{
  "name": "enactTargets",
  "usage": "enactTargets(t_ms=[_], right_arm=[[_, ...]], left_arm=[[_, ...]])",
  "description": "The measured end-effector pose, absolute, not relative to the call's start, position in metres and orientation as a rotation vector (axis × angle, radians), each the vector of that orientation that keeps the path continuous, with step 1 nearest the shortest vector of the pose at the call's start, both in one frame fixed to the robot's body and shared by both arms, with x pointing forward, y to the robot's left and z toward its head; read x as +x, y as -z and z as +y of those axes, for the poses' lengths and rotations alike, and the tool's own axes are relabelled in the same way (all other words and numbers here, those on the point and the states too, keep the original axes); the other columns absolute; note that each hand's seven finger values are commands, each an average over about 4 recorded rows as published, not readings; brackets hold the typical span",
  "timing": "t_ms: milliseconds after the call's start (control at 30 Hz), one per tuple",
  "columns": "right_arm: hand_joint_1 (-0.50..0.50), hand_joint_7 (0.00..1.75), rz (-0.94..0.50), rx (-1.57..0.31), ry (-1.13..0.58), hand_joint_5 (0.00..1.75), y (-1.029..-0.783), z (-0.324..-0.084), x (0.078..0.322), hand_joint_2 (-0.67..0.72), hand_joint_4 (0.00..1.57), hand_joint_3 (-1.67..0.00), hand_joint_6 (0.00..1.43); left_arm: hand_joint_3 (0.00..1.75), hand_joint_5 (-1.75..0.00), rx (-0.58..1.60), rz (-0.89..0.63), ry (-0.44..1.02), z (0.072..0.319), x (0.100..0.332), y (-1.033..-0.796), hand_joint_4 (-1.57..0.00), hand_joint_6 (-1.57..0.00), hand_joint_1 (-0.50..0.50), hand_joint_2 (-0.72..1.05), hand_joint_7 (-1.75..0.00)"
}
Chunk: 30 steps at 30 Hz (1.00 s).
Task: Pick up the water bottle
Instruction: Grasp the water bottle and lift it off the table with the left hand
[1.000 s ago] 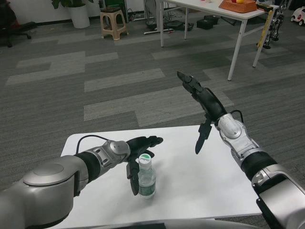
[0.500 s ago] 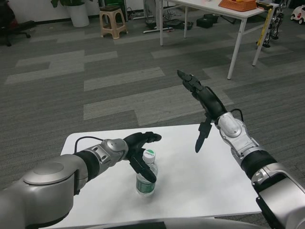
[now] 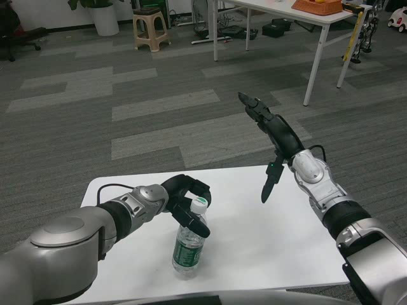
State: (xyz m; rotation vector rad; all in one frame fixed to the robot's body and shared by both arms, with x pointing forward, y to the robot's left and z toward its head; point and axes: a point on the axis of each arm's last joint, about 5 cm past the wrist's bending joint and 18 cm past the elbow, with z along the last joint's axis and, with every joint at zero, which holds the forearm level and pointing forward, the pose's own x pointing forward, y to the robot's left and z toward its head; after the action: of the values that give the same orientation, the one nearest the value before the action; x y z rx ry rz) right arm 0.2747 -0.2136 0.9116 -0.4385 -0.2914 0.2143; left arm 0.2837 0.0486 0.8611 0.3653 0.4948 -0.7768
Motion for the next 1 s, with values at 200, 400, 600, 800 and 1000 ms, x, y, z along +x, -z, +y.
enactTargets(t_ms=[200, 400, 600, 800, 1000], right_arm=[[-0.46, 0.0, -0.296, -0.436, -0.211, 0.0, -0.912, -0.214, 0.274, 0.66, 0.0, 0.0, 0.0], [-0.46, 0.0, -0.297, -0.435, -0.206, 0.0, -0.912, -0.215, 0.274, 0.66, 0.0, 0.0, 0.0], [-0.46, 0.0, -0.298, -0.433, -0.197, 0.0, -0.913, -0.217, 0.274, 0.66, 0.0, 0.0, 0.0], [-0.46, 0.0, -0.296, -0.43, -0.189, 0.0, -0.913, -0.218, 0.274, 0.66, 0.0, 0.0, 0.0], [-0.46, 0.0, -0.28, -0.429, -0.181, 0.0, -0.91, -0.219, 0.273, 0.66, 0.0, 0.0, 0.0]], left_arm=[[0.26, -1.75, 0.335, 0.467, 0.771, 0.049, 0.283, -0.86, -1.57, -1.41, 0.08, 0.34, -1.75], [0.26, -1.75, 0.261, 0.383, 0.739, 0.053, 0.282, -0.86, -1.57, -1.41, 0.08, 0.34, -1.69], [0.26, -1.75, 0.199, 0.223, 0.679, 0.066, 0.287, -0.865, -1.57, -1.41, 0.08, 0.34, -1.68], [0.28, -1.75, 0.215, 0.114, 0.669, 0.076, 0.29, -0.872, -1.57, -1.4, 0.08, 0.38, -1.69], [0.35, -1.75, 0.24, 0.002, 0.677, 0.079, 0.295, -0.888, -1.57, -1.39, 0.08, 0.36, -1.69]])
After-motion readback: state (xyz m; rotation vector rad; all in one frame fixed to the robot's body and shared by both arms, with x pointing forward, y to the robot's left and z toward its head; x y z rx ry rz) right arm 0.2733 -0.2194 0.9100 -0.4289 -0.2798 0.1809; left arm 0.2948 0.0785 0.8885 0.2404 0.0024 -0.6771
